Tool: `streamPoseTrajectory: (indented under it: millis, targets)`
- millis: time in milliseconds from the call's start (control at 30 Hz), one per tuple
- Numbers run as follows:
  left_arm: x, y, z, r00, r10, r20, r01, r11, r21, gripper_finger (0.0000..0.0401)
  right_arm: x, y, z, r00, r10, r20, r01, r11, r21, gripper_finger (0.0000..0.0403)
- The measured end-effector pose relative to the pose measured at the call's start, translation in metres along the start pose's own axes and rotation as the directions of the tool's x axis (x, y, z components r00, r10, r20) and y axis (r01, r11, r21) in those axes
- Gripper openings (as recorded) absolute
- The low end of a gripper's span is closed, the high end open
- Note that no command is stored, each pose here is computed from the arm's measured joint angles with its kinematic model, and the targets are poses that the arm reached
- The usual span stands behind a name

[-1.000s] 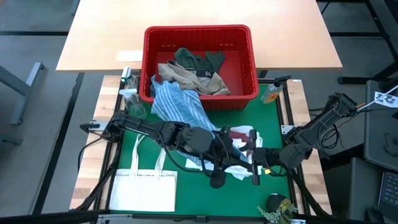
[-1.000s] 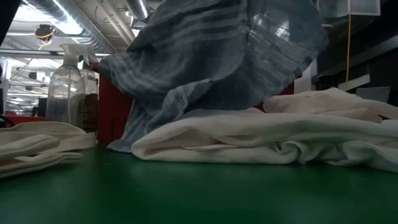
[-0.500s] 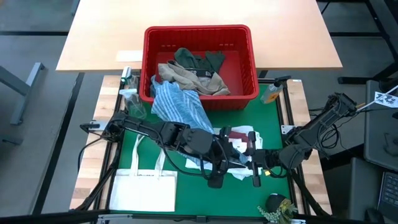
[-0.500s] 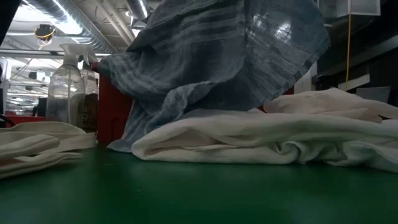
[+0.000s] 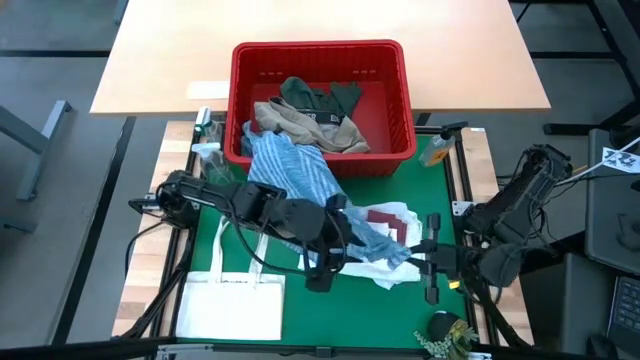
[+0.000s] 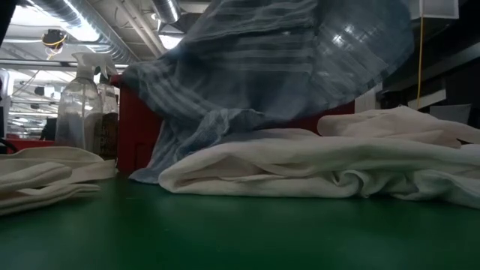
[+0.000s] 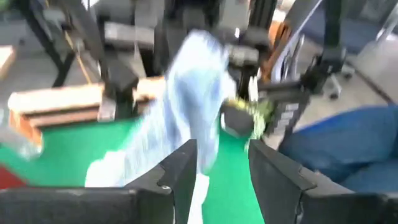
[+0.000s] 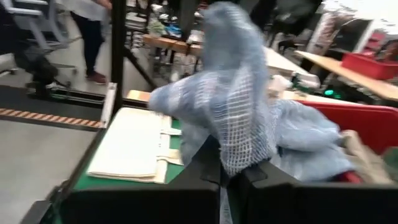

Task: Fold Laundry from Bin
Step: Fold the blue checkered polo shirt

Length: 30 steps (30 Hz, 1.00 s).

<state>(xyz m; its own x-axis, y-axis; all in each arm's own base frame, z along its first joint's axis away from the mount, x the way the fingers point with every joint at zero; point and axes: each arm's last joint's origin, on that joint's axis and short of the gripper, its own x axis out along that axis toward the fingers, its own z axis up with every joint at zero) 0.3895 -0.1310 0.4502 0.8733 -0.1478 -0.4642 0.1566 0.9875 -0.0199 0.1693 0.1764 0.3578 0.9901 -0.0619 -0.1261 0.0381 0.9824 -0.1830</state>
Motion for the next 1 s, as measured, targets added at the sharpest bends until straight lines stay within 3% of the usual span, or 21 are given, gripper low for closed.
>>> streamPoseTrajectory:
  millis: [167, 333, 533, 767, 1000]
  targets:
    - [-0.003, -0.001, -0.017, 0.985, 0.015, -0.173, -0.019, 1.000, -0.023, 0.0131, -0.016, -0.004, 0.000, 0.989, -0.149, -0.002, 0.149, 0.988, -0.036, 0.0005]
    - [-0.006, 0.001, -0.028, 0.958, 0.030, -0.287, -0.054, 0.996, -0.076, 0.0125, -0.021, -0.008, -0.008, 0.949, -0.316, -0.017, 0.311, 0.940, -0.142, 0.0002]
    - [-0.006, 0.001, -0.029, 0.955, 0.032, -0.296, -0.064, 0.993, -0.099, 0.0119, -0.021, -0.010, -0.017, 0.945, -0.323, -0.047, 0.300, 0.916, -0.267, 0.0009]
    - [-0.006, 0.001, -0.029, 0.955, 0.032, -0.296, -0.064, 0.993, -0.099, 0.0117, -0.024, -0.015, -0.032, 0.940, -0.326, -0.097, 0.249, 0.853, -0.458, 0.0007]
    - [-0.006, 0.000, -0.029, 0.955, 0.031, -0.296, -0.063, 0.993, -0.098, 0.0117, -0.024, -0.015, -0.035, 0.948, -0.291, -0.128, 0.196, 0.852, -0.485, 0.0021]
